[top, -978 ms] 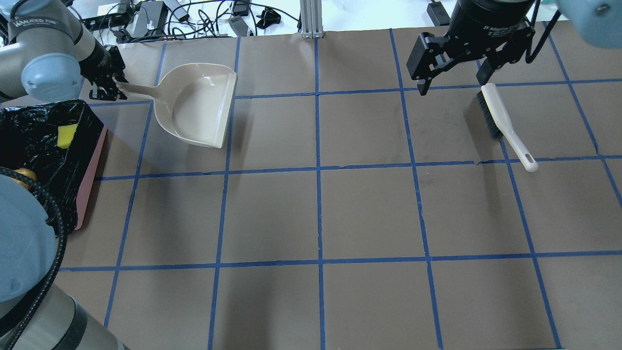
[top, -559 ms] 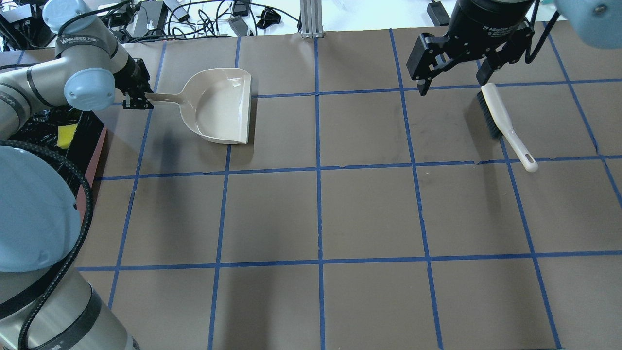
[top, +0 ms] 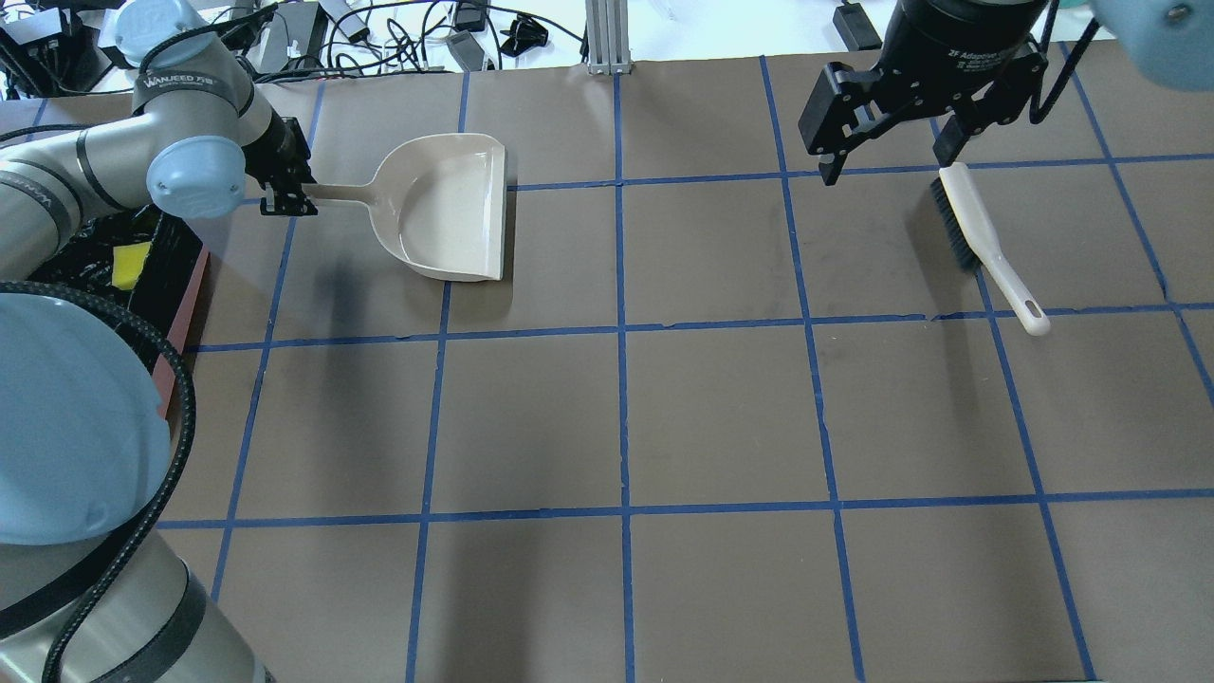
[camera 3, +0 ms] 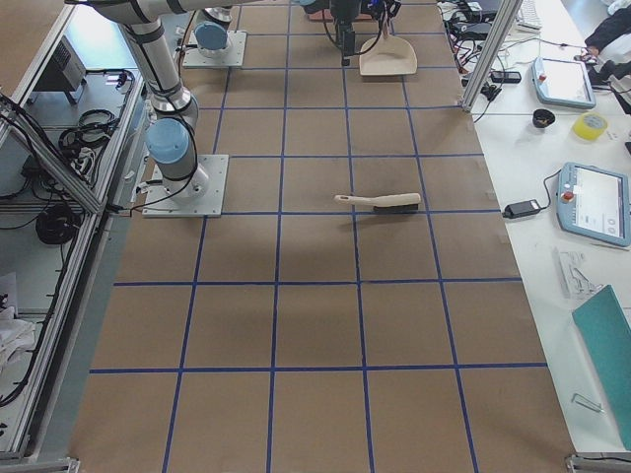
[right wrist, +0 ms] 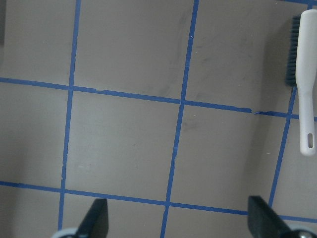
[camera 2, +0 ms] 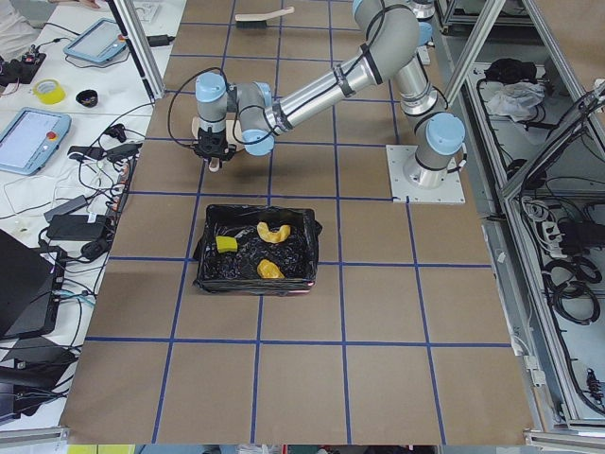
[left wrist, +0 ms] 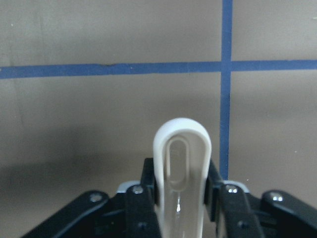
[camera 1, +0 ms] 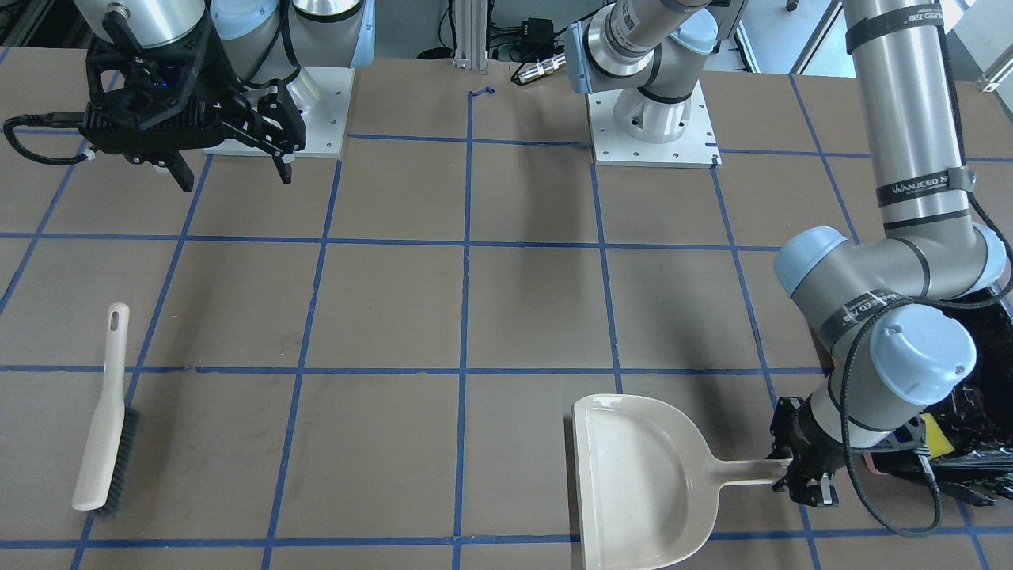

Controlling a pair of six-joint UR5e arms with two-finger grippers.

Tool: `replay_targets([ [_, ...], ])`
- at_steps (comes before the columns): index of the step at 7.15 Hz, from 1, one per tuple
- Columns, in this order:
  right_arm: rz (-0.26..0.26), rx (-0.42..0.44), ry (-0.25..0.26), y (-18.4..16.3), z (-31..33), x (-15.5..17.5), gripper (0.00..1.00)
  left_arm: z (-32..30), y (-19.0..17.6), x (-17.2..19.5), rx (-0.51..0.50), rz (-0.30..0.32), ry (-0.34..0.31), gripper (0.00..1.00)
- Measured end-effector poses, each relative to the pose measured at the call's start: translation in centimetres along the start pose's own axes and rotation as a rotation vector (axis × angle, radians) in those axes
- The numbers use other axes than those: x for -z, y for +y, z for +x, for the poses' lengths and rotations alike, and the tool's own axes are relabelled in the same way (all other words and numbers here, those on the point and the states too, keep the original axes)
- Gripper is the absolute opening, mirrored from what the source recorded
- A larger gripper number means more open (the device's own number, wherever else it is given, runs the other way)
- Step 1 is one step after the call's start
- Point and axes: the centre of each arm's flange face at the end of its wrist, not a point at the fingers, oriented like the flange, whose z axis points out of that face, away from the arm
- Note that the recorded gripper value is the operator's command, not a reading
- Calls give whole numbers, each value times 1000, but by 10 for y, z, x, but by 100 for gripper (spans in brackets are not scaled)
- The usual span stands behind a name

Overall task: Sweep and dump trash into bin
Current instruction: 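Lower the empty dustpan back onto the table with the left gripper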

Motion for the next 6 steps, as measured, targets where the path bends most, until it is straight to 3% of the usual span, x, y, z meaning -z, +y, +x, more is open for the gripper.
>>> replay_targets([
  [6,1,-1,-11,-1,0,-1,100,-8,-1,-12,-52,10,-37,0],
])
